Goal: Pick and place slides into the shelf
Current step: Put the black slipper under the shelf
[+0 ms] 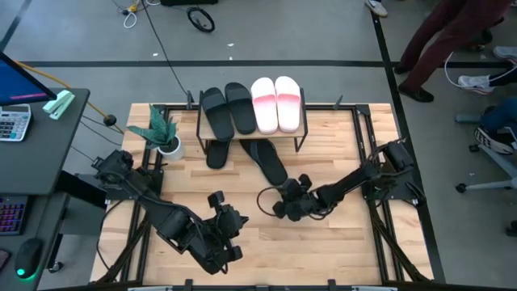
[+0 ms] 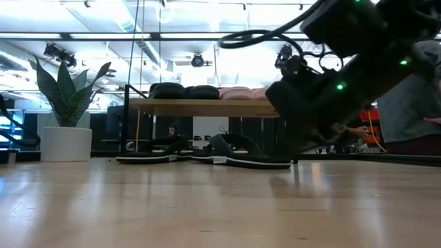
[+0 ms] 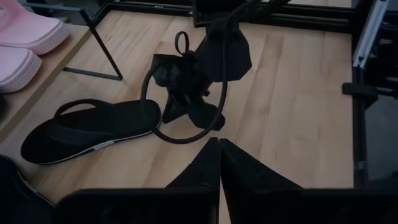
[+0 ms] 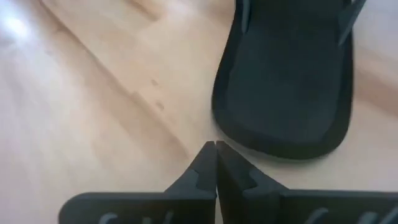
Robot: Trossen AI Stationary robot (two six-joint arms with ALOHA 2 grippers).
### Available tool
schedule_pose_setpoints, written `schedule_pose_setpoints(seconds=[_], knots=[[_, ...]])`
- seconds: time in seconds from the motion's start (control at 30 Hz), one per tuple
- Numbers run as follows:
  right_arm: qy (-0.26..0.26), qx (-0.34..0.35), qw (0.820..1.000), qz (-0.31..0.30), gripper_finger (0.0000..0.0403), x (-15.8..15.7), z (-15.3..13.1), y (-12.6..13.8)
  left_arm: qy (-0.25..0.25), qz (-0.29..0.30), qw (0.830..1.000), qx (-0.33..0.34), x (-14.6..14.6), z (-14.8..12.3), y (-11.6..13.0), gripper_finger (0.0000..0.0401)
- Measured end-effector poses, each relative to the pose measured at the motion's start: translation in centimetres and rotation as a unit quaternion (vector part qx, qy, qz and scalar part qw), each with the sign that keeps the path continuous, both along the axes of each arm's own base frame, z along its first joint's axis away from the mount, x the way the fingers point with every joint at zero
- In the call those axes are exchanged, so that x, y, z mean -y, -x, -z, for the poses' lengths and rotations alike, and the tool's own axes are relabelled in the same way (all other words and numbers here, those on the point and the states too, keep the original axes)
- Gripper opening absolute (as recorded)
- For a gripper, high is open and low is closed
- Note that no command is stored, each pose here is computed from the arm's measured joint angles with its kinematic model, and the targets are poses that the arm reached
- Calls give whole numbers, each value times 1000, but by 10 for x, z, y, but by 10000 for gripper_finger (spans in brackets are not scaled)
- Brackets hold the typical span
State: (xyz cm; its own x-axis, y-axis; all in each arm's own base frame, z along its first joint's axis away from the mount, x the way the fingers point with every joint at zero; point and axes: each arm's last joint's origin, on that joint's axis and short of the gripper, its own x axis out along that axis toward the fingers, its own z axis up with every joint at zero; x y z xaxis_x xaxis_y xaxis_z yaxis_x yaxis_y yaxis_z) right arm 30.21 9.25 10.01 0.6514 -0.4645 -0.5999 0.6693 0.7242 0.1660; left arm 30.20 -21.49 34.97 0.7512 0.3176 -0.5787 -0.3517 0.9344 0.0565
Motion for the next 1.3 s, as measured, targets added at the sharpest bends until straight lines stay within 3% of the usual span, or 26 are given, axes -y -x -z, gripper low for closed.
schedule_pose_setpoints(seconds=[0.13, 0.4, 0.7, 0.9, 1.1, 1.3], knots=[[-4, 8, 1000, 8, 2, -3, 0, 1, 0, 6, 1000, 0, 3, 0, 2, 4], [-14, 13, 998, 66, 1, 23, 15, -9, 0, 5, 1000, 1, 3, 0, 2, 24], [-34, 65, 997, 21, 1, 37, 10, -29, -1, 6, 1000, 0, 3, 0, 2, 5], [-50, 64, 997, -5, 0, 68, 8, -66, -1, 6, 1000, 0, 3, 0, 2, 19], [-16, 28, 998, -51, 0, 91, 13, -113, -1, 5, 1000, 0, 3, 0, 2, 15], [13, -9, 997, -71, 0, 95, 4, -131, -2, 8, 1000, -1, 4, 0, 3, 6]])
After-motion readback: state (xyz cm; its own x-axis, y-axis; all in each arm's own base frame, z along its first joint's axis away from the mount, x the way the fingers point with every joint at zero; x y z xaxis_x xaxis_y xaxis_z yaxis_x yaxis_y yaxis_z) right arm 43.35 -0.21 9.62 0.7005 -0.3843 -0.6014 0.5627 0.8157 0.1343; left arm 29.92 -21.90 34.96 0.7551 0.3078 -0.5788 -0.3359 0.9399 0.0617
